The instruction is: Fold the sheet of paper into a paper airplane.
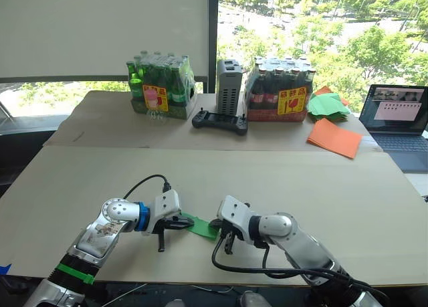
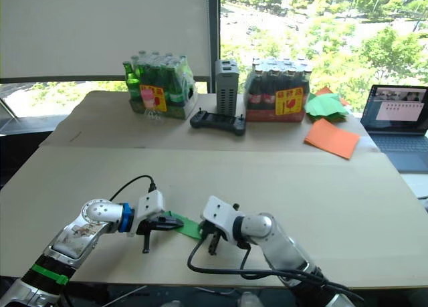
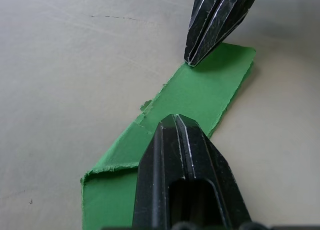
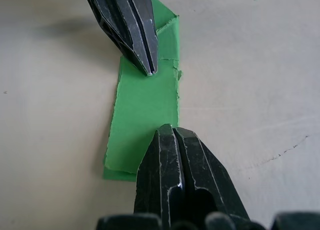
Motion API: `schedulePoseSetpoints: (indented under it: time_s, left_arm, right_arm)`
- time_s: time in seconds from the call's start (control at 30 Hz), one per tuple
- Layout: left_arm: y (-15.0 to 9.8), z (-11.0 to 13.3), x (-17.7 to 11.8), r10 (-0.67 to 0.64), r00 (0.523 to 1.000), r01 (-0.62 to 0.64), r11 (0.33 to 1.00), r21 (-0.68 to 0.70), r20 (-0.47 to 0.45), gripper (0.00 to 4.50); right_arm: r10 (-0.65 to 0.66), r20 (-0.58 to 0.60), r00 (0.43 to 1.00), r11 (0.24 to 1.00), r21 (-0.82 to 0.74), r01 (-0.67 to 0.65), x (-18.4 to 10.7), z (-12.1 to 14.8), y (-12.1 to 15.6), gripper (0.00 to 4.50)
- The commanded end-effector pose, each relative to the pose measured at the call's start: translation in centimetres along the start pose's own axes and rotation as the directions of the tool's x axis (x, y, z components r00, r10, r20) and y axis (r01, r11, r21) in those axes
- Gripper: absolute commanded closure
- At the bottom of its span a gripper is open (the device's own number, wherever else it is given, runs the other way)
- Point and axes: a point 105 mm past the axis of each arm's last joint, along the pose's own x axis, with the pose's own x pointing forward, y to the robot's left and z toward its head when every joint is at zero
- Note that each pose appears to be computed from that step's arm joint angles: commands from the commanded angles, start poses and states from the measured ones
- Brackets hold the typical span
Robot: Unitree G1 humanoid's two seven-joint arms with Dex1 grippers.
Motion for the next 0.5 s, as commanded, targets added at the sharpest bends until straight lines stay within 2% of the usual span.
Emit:
schedulePoseSetpoints:
  time_s: [0.03, 0.5]
  left_arm:
    - [-0.2, -0.7, 0.1, -0.009, 0.999, 0.009, 1.0, -0.001, -0.037, 4.5]
    - [-0.1, -0.8, 0.5, -0.016, 0.999, 0.016, 1.0, 0.004, -0.035, 4.5]
  right_arm:
    - [0.026, -0.185, 0.982, 0.994, 0.108, -0.006, -0.5, -4.9, 0.8, 4.48]
    - [0.01, -0.241, 0.97, 0.994, 0.108, 0.016, -2.5, -6.3, 0.9, 4.48]
